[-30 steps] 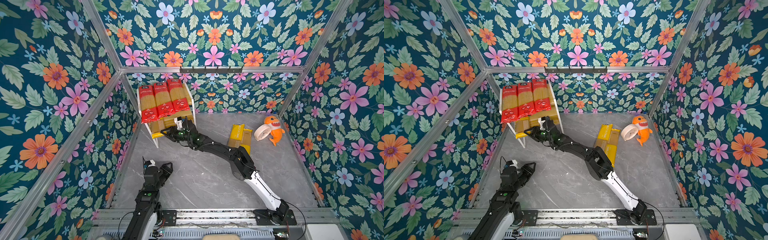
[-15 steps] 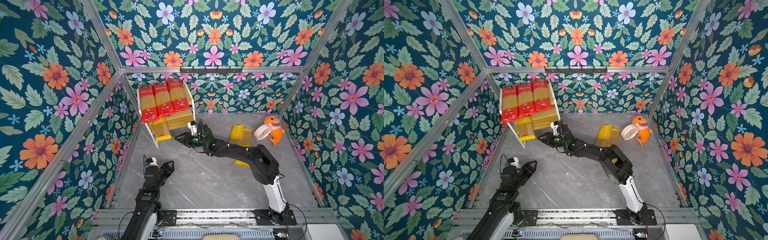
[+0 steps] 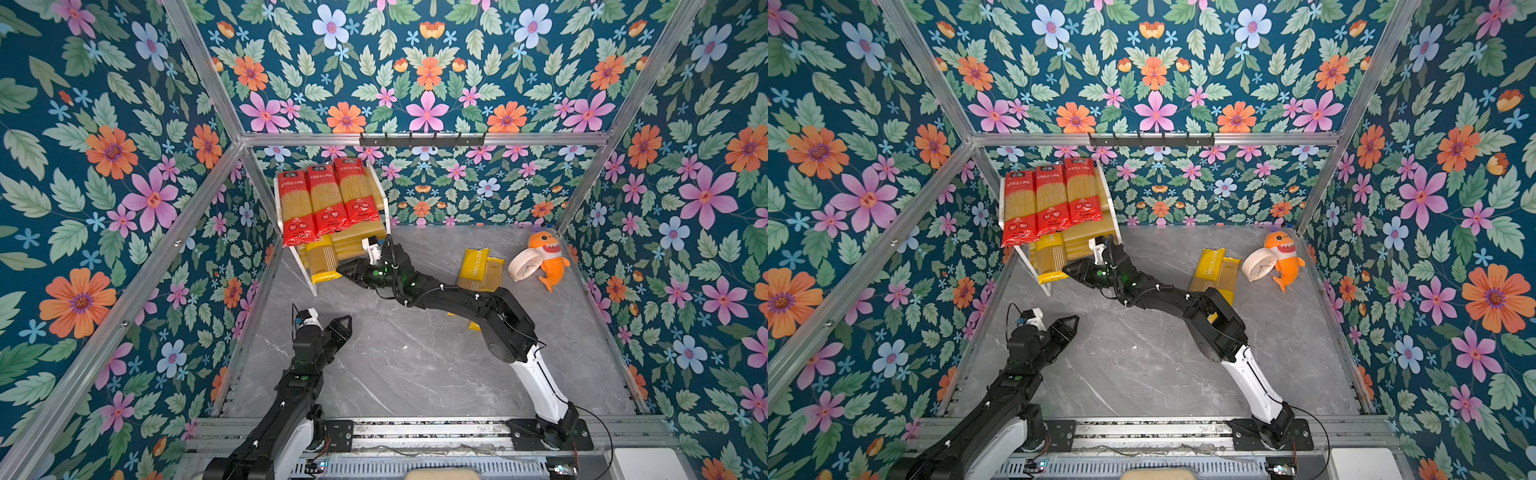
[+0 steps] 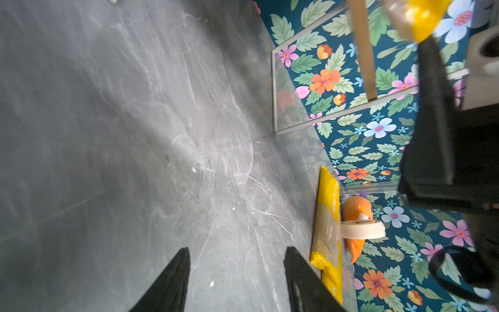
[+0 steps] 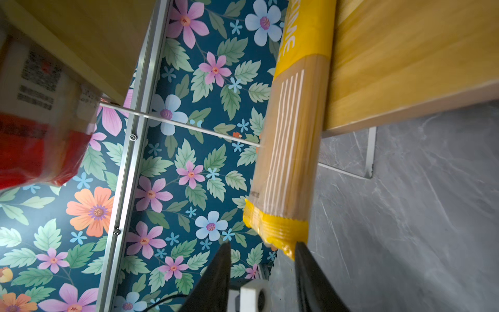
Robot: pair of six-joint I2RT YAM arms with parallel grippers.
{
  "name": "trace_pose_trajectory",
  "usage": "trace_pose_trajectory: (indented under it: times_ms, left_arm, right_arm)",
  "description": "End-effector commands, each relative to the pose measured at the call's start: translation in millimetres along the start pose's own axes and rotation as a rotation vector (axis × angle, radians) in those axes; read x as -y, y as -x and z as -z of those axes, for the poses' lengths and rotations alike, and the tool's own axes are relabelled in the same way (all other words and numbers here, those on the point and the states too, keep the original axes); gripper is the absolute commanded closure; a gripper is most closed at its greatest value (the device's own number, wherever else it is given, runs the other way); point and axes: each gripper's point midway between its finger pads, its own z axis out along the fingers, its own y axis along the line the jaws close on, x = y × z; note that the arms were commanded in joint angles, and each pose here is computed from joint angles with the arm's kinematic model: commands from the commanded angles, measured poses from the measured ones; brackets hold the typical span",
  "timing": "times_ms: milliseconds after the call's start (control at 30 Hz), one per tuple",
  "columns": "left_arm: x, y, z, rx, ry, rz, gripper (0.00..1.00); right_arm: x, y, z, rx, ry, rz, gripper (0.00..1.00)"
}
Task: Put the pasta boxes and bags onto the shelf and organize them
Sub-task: 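Stand the yellow pack upright on the lower shelf with the right gripper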
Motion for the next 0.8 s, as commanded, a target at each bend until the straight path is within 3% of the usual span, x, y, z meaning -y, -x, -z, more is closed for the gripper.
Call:
trace_pose_trajectory:
  times_ms: [0,200,367,533,767]
  left_arm:
    - [4,3,2,0.033,-0.04,0.032,0.42]
    - [0,1,9,0.043,-0.031,0.022,0.42]
    - [-2,-1,9,0.036,-0.032,0.02,0.41]
    - [0,-1,8,0.038,-0.04,0.022,0.42]
    - [-1,-3,9,0.033,-0.042,0.022,0.42]
  right_arm:
    - [2,1,-10,-0.006,-0.017,-0.019,0.68]
    - [6,3,-19,-0.008,-0.049,-0.005,0.7]
    - [20,-11,-11,-0.021,-0.18,0.015,0.59]
    - [20,-28,-18,-0.067,-0.18,-0.008,0.55]
    - [9,-17,-29,-0.032,-0.115,0.01,0.71]
